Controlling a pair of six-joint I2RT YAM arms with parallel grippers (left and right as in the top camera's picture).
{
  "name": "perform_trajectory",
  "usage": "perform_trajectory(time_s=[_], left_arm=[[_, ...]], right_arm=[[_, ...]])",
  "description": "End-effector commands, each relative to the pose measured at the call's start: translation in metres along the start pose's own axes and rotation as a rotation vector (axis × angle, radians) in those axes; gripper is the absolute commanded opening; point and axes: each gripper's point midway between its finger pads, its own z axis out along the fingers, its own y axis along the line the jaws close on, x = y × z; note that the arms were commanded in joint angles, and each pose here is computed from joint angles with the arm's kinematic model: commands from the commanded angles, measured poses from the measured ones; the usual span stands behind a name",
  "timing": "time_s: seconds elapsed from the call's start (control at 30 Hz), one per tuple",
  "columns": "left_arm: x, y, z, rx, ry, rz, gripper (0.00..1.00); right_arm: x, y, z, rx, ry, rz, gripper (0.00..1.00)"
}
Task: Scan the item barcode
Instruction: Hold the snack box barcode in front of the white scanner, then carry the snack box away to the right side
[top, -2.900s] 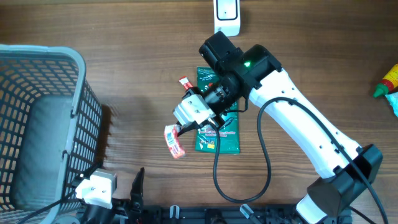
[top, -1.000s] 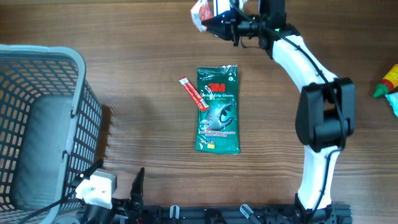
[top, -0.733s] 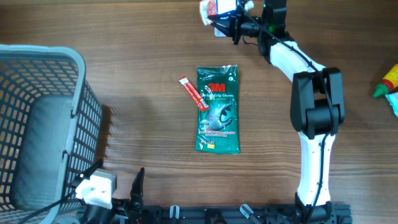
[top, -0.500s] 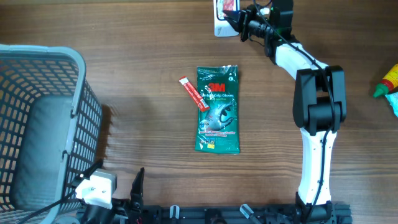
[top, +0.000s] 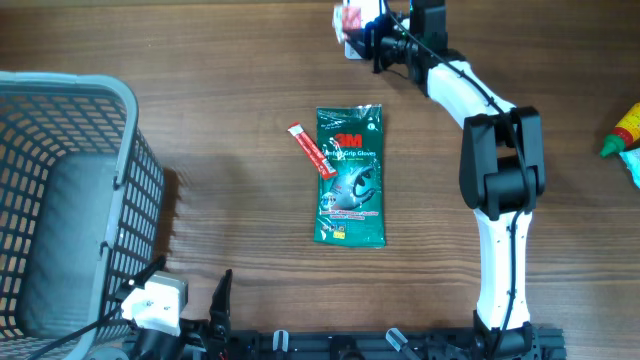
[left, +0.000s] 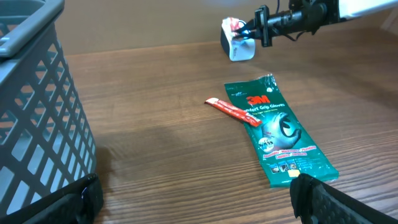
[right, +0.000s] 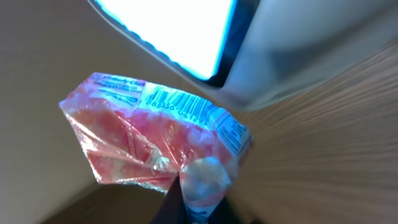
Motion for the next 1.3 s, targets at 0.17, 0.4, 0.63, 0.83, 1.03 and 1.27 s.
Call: perform_trajectory(time_s=[0.17,0.4,0.63,0.83,1.03,1.27], left_arm=[[-0.002,-0.002,-0.002,0.01,-0.013,0.001,1.0],[-0.002,-0.002,-0.002,0.01,-0.013,0.001,1.0],[-0.002,-0.002,-0.002,0.01,-0.013,0.001,1.0],[-0.002,-0.002,-0.002,0.01,-0.013,0.001,1.0],[-0.002,-0.002,-0.002,0.01,-0.013,0.001,1.0],[-0.002,-0.002,-0.002,0.01,-0.013,0.001,1.0]], right_arm=[[-0.03,0.082,-0.118,0.036,-0.227,-0.394,0.05],[-0.149,-0.027,-0.311,0.65,-0.848,-0.17,0.05],[-0.206,-0.151,-0.436,0.917,-0.962,0.098,0.05],[-0.213,-0.201,-0.471,0.93,-0.894,0.206,0.31],[-0.19,-0.146,-0.469,0.823,-0.803,0.113,0.91],[-0.093,-0.044,-0.46,0.701,-0.731,-0.048,1.0]])
